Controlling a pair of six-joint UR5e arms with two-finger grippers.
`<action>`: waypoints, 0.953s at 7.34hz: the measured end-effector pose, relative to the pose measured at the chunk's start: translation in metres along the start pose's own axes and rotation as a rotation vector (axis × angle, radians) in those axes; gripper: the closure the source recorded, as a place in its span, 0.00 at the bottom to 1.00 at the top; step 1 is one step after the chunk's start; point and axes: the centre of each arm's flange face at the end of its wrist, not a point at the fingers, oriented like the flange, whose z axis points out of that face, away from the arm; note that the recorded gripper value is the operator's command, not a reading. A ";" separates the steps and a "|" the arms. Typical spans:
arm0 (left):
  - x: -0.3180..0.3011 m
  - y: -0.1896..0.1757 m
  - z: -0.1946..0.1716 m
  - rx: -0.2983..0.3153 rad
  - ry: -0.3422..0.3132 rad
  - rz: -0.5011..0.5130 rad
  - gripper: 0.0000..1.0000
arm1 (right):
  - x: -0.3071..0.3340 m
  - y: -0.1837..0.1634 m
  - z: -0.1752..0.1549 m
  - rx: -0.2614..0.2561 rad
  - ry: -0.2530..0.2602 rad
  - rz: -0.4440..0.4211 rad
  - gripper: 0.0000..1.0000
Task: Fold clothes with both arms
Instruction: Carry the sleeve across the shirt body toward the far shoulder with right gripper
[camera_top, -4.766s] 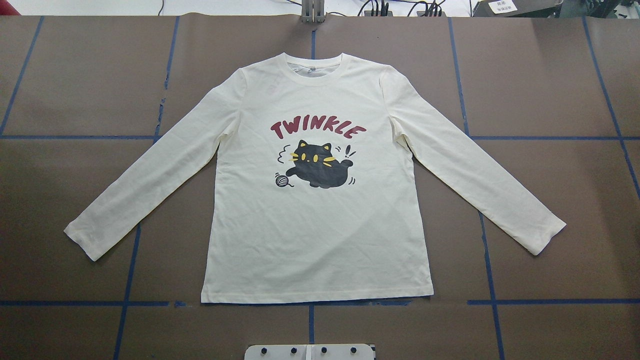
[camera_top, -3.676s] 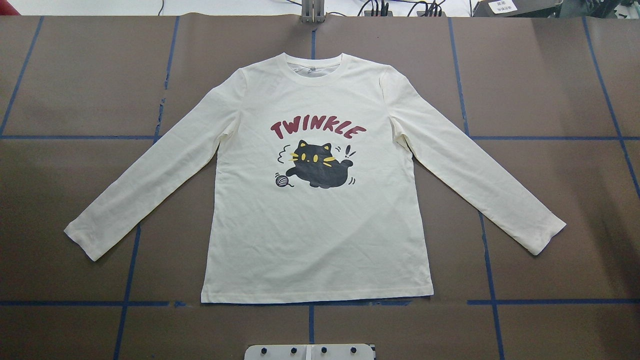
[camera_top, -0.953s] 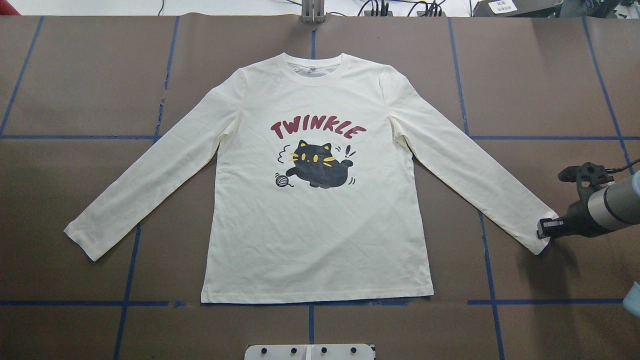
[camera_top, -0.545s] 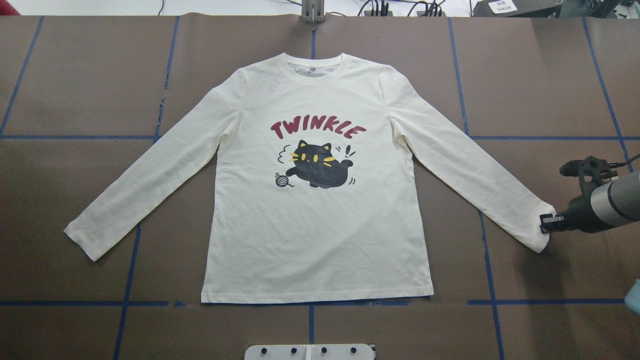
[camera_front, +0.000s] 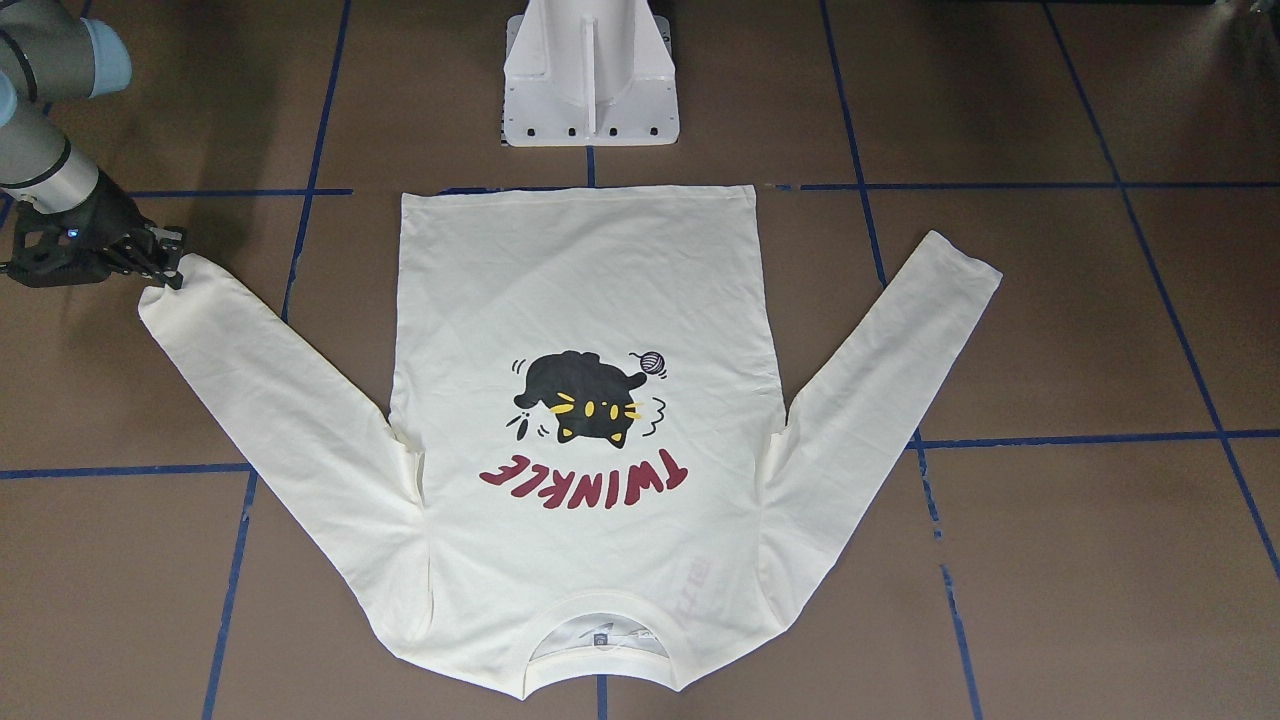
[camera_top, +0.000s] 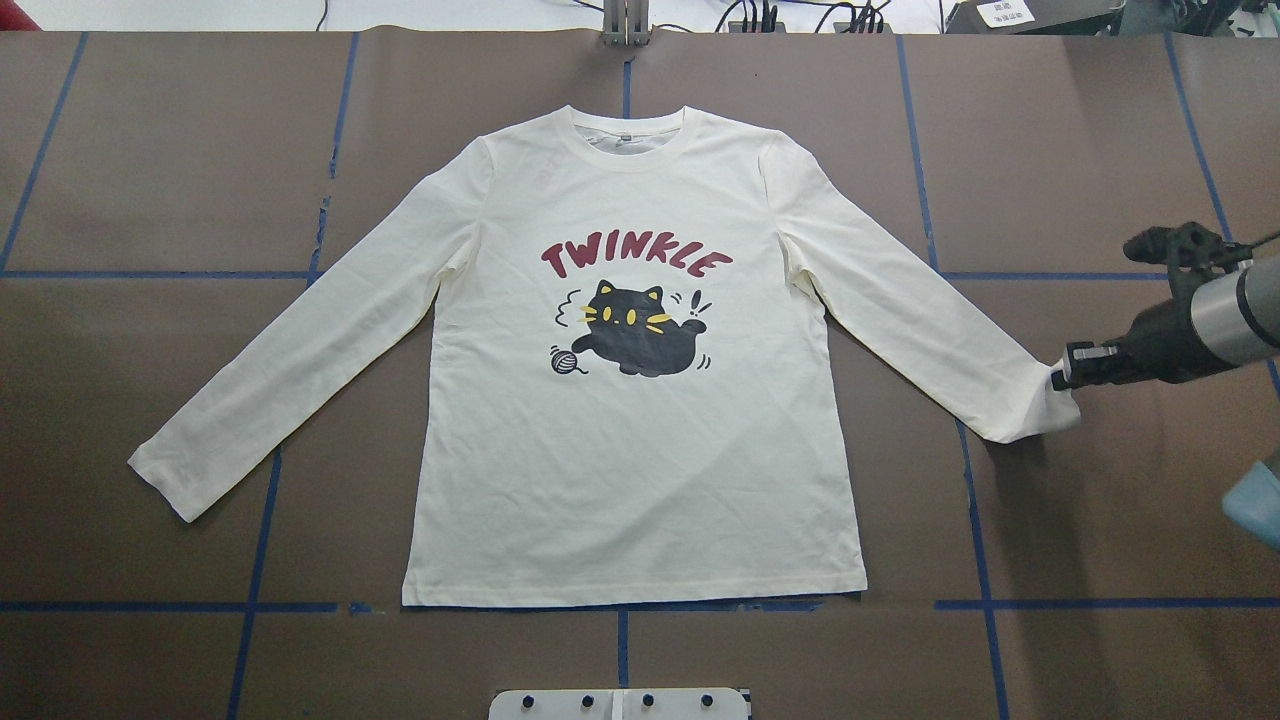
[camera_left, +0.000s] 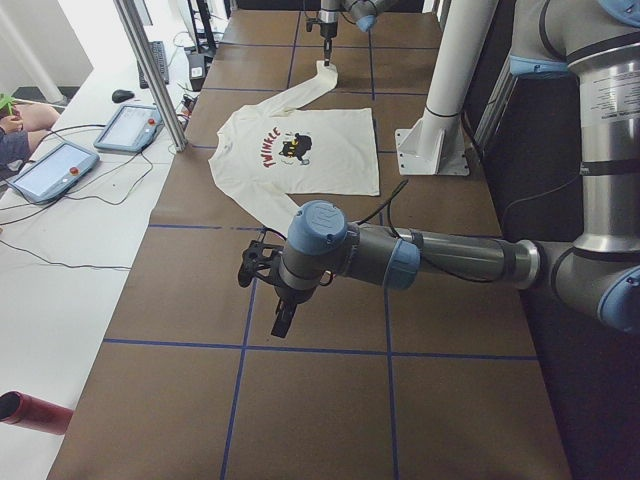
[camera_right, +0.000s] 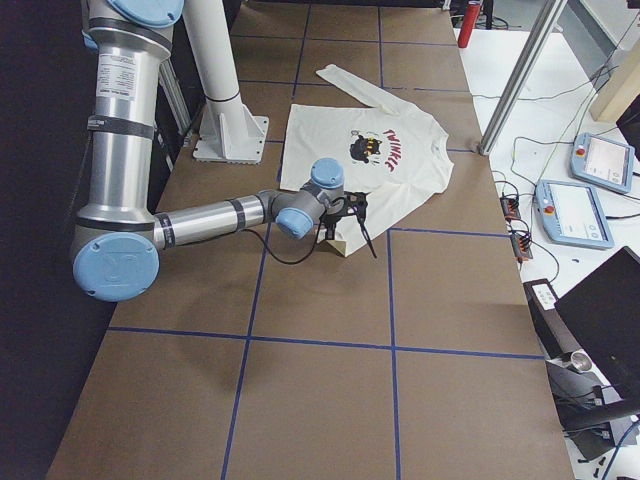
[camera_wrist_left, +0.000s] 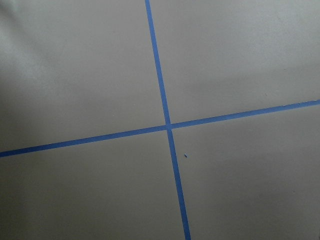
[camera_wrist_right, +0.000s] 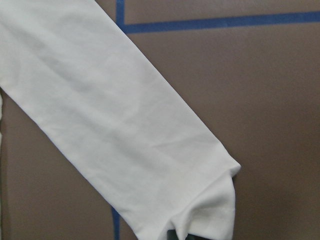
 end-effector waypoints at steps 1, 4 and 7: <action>0.002 -0.004 -0.002 0.005 0.000 0.005 0.00 | -0.041 -0.038 -0.014 0.016 -0.018 0.007 1.00; 0.012 -0.015 0.001 0.006 0.001 -0.020 0.00 | -0.214 -0.142 -0.044 0.019 -0.024 0.005 1.00; 0.021 -0.019 0.009 -0.004 0.008 -0.035 0.00 | -0.394 -0.184 -0.037 0.031 -0.075 -0.102 1.00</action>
